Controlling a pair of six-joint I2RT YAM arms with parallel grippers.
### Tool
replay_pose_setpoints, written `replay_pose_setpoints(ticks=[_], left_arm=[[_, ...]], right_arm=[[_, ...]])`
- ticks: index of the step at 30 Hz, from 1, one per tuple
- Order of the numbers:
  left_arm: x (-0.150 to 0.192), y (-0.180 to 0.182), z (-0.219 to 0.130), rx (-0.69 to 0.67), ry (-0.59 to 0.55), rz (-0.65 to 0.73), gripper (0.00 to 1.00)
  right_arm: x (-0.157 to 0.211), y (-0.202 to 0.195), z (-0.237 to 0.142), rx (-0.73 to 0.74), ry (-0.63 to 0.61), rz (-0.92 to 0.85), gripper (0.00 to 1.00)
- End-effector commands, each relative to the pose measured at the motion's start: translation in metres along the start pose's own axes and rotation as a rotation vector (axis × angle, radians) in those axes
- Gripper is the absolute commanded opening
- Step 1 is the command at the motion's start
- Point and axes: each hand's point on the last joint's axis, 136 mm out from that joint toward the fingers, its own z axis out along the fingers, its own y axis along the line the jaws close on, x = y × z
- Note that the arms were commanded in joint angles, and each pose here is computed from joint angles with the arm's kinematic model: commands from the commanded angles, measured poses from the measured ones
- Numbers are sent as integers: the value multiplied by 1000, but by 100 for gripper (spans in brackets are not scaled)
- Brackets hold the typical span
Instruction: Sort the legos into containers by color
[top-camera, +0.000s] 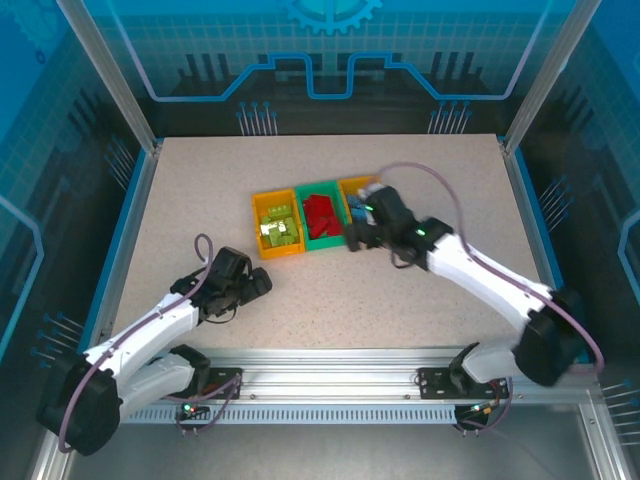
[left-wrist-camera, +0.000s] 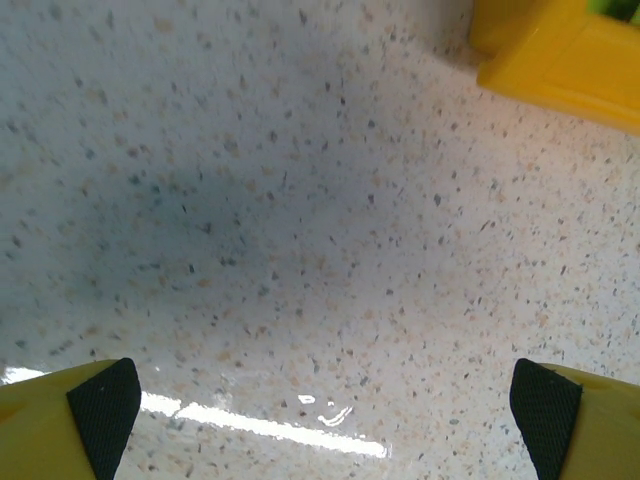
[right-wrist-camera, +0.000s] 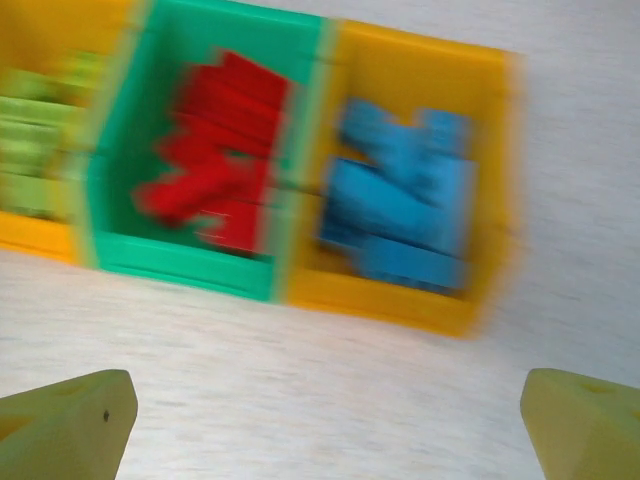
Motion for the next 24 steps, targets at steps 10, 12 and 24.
replay_pose_setpoints(ticks=[10,12,24], left_arm=[[-114,-16,-32,-101,-520,287,99],[-132,-21,-33,-129,-595,351,99],[-179,-29,31,-133,-663,532,99]], right_arm=[[46,-161,34,340,-319,253,100],[47,-164,50,348,-308,232,100],[51,-174,79,346,-287,248,100]])
